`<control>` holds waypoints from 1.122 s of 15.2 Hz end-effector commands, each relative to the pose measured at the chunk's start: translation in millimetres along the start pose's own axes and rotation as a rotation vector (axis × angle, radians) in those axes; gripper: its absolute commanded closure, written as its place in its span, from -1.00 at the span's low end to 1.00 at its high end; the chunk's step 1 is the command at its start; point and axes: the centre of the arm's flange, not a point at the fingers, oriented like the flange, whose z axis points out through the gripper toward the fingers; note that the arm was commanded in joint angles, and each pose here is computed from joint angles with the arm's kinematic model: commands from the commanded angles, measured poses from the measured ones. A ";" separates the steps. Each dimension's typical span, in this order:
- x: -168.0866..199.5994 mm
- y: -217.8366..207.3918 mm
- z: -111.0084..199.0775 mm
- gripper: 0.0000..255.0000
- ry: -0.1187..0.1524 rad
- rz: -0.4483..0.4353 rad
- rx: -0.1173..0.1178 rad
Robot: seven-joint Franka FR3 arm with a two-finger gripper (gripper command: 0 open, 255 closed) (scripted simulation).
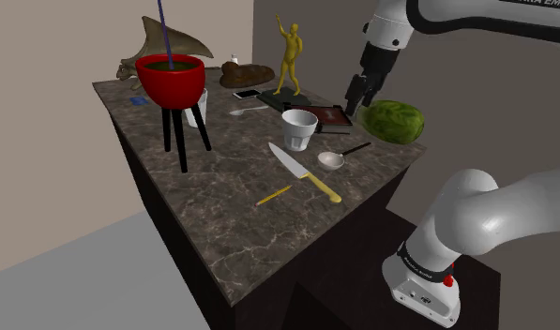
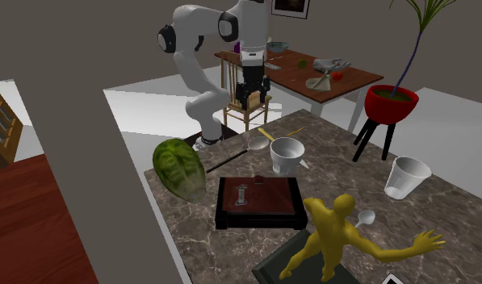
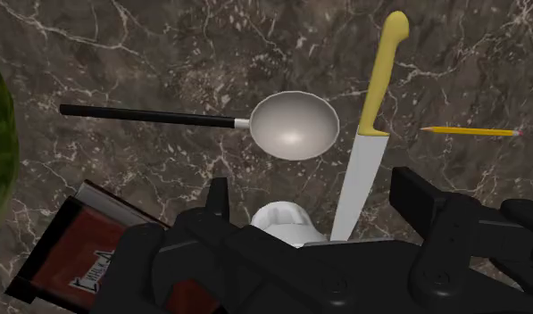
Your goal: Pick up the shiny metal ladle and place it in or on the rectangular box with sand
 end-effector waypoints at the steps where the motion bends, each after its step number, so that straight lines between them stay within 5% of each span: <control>1: 0.0 0.0 0.0 -1.00 0.000 0.000 0.000; 14: -3.2 66.4 147.7 -1.00 -0.072 -1.393 -0.088; 15: -1.1 69.6 154.9 -1.00 -0.076 -1.462 -0.093; 17: -1.1 70.7 165.4 -1.00 -0.076 -1.462 -0.093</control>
